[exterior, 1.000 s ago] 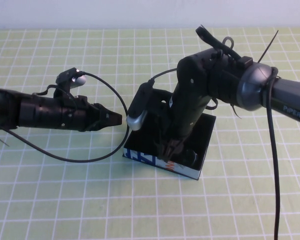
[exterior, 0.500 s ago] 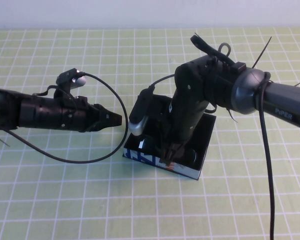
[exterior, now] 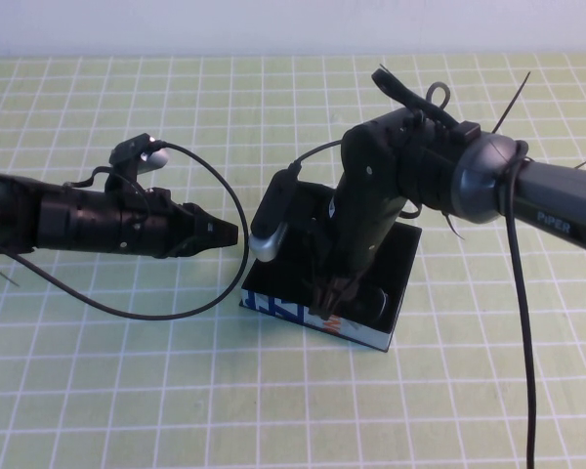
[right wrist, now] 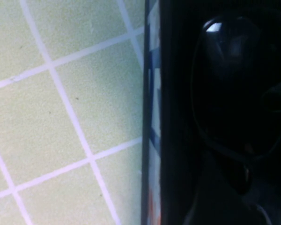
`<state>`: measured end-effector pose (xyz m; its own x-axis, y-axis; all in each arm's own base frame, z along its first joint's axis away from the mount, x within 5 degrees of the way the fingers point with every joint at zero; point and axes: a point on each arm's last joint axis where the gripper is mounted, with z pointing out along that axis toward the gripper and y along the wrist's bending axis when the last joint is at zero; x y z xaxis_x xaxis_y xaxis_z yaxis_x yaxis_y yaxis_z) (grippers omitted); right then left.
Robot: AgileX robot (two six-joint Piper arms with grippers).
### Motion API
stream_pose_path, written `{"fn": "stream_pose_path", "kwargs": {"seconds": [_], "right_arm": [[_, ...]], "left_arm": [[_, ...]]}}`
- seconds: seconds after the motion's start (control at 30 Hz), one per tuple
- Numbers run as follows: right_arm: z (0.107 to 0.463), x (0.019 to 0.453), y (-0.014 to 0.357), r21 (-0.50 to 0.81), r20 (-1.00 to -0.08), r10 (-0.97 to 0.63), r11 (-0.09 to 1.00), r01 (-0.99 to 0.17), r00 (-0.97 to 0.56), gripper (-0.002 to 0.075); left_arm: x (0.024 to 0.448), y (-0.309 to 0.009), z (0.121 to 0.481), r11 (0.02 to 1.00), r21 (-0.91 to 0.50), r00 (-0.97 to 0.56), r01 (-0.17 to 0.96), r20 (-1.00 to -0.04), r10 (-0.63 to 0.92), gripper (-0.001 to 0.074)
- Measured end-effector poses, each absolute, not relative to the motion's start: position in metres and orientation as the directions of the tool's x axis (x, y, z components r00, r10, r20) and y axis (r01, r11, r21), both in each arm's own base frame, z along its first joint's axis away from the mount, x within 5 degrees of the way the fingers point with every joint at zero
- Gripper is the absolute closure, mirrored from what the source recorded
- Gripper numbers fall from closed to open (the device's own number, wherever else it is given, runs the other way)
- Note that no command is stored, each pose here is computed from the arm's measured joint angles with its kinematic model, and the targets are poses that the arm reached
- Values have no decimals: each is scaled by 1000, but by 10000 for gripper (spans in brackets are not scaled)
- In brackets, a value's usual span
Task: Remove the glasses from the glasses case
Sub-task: Pick up the glasses from the glasses case
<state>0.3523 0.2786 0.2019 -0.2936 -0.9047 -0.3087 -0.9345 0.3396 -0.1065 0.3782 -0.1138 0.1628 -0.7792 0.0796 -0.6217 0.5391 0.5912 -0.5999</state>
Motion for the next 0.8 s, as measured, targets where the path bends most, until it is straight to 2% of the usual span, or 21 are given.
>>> {"fn": "stream_pose_path", "kwargs": {"seconds": [0.37,0.6,0.8], "right_arm": [[195,355,279,-105,-297,-908,339,-935,-295,498],[199,353,279,-90,-295,-907,340,-936,-301,671],[206,353,280,-81,-288,-903,354,-932,-318,702]], "left_arm": [[378,-114,163,588,-602,-779,540,-621,80,739],[378,-114,163,586,-604,-781,540,-620,79,739],[378,-114,163,587,-605,-782,538,-619,78,739]]}}
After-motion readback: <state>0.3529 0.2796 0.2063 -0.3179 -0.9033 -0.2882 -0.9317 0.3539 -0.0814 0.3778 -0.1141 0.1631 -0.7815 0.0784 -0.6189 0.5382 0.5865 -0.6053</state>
